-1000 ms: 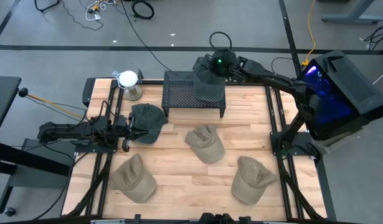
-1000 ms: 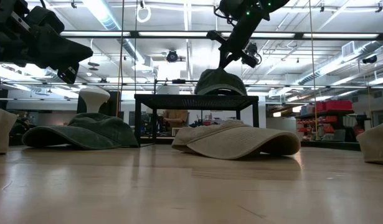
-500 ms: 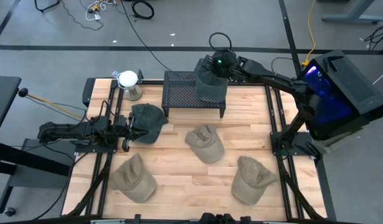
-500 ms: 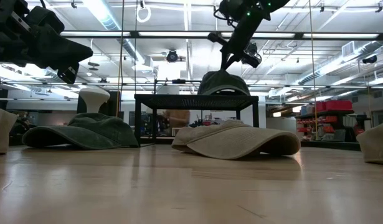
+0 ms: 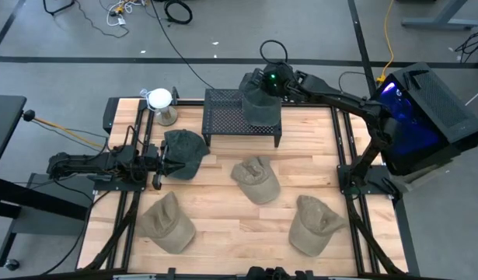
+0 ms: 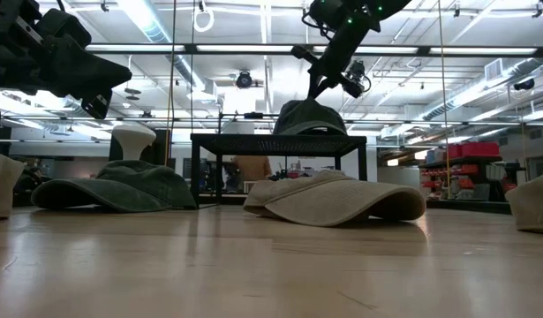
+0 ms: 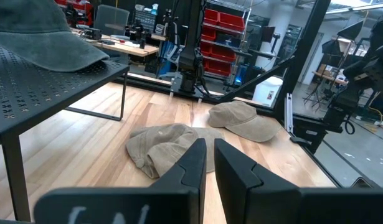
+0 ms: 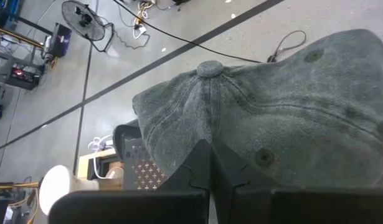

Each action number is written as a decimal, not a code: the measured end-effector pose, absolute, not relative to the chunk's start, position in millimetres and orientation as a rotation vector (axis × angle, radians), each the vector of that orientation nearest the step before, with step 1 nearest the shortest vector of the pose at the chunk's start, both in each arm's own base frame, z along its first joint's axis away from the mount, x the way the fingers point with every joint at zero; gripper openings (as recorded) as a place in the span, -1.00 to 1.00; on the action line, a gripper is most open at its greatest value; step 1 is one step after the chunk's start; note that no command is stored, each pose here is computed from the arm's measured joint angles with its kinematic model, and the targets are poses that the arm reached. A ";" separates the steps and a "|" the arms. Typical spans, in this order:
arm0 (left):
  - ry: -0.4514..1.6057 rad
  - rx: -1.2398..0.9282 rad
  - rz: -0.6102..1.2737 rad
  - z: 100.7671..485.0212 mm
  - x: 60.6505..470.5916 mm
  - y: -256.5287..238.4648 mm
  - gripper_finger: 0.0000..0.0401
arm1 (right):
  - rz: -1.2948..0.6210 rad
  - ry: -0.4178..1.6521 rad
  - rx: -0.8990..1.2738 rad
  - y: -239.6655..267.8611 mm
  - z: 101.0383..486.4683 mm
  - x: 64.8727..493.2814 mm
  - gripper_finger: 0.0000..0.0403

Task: Pick & Place hat
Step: Put the green cap on the shelf, then move the bottom right brown cap to the right side of the bottom left brown cap

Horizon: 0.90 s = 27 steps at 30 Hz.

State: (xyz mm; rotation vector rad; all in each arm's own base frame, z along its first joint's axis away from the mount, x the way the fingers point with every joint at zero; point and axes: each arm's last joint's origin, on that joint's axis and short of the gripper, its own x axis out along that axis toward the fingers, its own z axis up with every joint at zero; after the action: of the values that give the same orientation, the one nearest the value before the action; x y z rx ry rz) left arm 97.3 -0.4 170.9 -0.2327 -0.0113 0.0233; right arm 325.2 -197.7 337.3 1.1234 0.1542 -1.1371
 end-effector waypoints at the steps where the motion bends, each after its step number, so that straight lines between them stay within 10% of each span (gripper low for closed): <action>1: -0.011 -0.233 0.023 170.9 97.4 -0.4 -0.80 | -1.138 0.153 1.125 -197.8 337.4 325.2 -1.00; 27: -0.011 -0.233 0.023 170.9 97.4 -0.4 -0.80 | -1.133 0.164 1.107 -197.6 337.3 325.3 -0.57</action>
State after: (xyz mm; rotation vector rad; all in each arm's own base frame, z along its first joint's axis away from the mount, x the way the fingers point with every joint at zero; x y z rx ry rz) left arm 97.4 -0.4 170.9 -0.2328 -0.0111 0.0233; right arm 325.3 -197.6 337.3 1.1074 0.1643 -1.1334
